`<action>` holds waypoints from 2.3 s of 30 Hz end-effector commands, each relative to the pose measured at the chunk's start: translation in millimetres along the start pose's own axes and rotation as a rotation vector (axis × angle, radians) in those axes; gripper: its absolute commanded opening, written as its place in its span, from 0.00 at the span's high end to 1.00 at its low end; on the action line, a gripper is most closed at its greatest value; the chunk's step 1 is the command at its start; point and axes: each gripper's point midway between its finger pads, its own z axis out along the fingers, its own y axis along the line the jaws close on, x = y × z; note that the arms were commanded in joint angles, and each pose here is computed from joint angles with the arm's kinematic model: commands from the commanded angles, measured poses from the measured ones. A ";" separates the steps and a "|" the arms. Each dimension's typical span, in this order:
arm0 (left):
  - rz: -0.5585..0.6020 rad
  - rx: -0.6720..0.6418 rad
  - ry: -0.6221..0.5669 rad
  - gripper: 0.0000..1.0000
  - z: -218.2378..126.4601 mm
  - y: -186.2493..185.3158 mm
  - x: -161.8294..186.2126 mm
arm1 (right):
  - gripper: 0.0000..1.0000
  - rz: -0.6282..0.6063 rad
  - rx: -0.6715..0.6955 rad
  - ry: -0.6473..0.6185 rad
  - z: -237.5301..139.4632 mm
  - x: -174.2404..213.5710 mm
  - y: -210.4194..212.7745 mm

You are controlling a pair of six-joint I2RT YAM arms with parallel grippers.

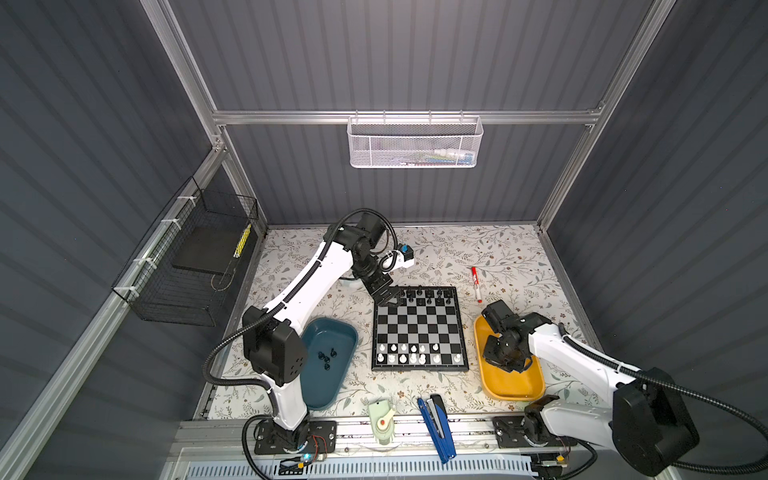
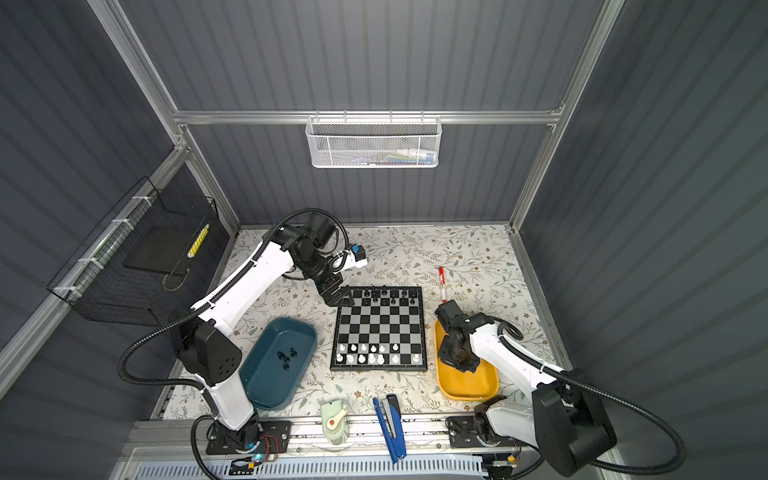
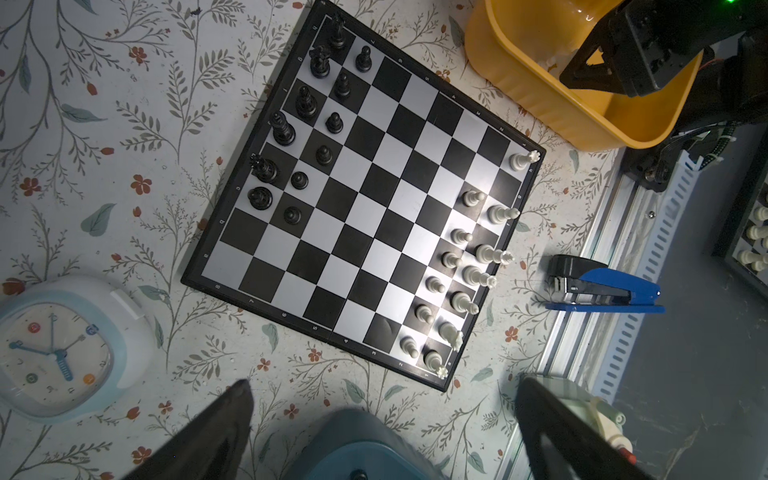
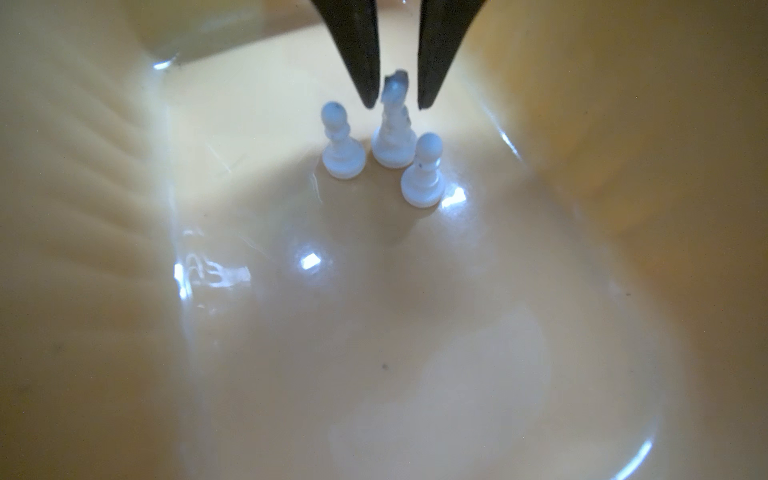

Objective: Set up the chess pieces on the board
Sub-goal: 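Lower the open right gripper toward the white pawns in the yellow tray, then close the right gripper on a white pawn and lift it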

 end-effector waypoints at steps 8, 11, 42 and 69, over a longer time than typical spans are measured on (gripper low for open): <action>0.016 0.009 0.036 0.00 5.8 -3.1 2.1 | 0.80 -0.011 0.030 -0.009 2.1 -2.9 -5.1; 0.015 0.010 0.038 0.00 6.6 -3.4 2.1 | 0.81 -0.013 0.030 -0.010 1.9 -3.8 -5.2; 0.030 0.021 0.047 0.00 9.7 -9.6 2.2 | 0.90 -0.032 0.037 0.014 0.6 0.1 -7.9; 0.040 -0.001 0.082 0.00 14.6 -6.6 6.8 | 0.92 -0.028 0.000 0.016 -13.8 4.1 -2.8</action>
